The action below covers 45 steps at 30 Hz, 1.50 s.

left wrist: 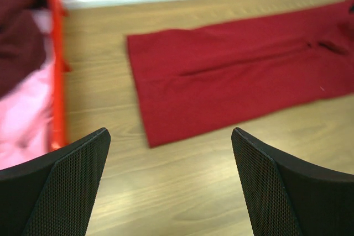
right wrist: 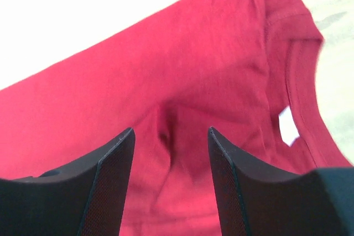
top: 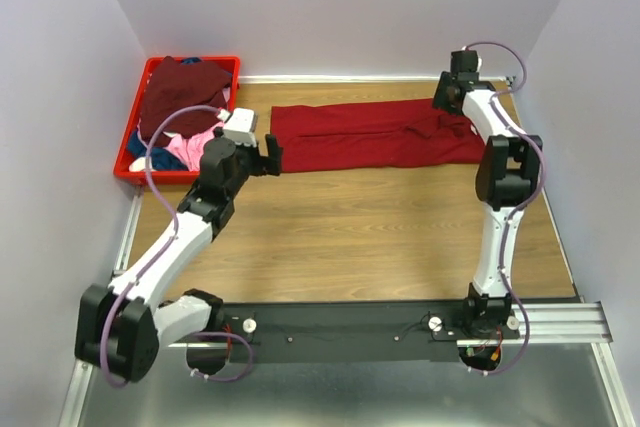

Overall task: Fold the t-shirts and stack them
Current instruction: Fold the tshirt

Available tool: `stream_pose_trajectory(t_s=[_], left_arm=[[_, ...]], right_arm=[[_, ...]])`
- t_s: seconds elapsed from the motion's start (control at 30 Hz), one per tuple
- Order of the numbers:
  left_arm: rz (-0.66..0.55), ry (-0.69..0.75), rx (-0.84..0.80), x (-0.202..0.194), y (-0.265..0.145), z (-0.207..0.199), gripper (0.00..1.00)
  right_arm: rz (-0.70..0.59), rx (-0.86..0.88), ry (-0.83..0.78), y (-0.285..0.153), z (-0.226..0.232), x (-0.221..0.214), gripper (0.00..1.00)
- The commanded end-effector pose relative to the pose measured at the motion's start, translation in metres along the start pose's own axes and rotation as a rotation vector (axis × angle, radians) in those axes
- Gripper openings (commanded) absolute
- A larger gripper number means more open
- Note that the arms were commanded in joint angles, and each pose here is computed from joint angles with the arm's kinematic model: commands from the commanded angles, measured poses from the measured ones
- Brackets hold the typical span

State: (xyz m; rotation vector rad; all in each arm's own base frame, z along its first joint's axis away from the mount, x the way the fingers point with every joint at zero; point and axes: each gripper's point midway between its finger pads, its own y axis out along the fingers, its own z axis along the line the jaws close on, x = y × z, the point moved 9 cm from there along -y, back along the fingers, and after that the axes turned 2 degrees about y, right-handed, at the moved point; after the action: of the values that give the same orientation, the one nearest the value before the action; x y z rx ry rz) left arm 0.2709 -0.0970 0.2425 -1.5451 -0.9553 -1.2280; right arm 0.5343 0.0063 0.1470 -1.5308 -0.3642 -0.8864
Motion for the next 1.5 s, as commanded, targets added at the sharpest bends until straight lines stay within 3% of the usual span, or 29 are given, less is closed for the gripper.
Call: stream_pose_trajectory(t_s=[0.0, 0.17, 0.27, 0.53, 0.97, 1.33, 1.43, 1.47], left_arm=[[0.117, -0.067, -0.175, -0.003, 0.015, -0.022, 0.98], [0.237, -0.128, -0.218, -0.001, 0.059, -0.033, 0.98], [0.29, -0.148, -0.257, -0.001, 0.092, -0.04, 0.98], [0.592, -0.147, -0.297, -0.057, 0.151, -0.042, 0.96], [0.856, -0.03, -0.084, -0.114, 0.172, -0.015, 0.93], [0.909, -0.01, -0.004, -0.125, 0.16, 0.003, 0.93], [0.913, -0.005, 0.002, -0.125, 0.158, 0.005, 0.93], [0.922, -0.006, 0.011, -0.127, 0.156, 0.007, 0.93]], right_arm=[[-0.052, 0.045, 0.075, -0.049, -0.01, 0.019, 0.63], [-0.065, 0.167, 0.368, -0.08, -0.075, 0.017, 0.62], [-0.023, 0.193, 0.488, -0.087, -0.103, -0.017, 0.62], [-0.013, 0.295, 0.821, -0.078, -0.172, -0.076, 0.63], [0.034, 0.355, 0.917, -0.051, -0.178, -0.099, 0.62], [0.108, 0.283, 0.965, -0.037, -0.181, -0.129, 0.58], [0.127, 0.255, 0.979, -0.033, -0.185, -0.136, 0.54], [0.134, 0.251, 0.981, -0.033, -0.186, -0.137, 0.47]])
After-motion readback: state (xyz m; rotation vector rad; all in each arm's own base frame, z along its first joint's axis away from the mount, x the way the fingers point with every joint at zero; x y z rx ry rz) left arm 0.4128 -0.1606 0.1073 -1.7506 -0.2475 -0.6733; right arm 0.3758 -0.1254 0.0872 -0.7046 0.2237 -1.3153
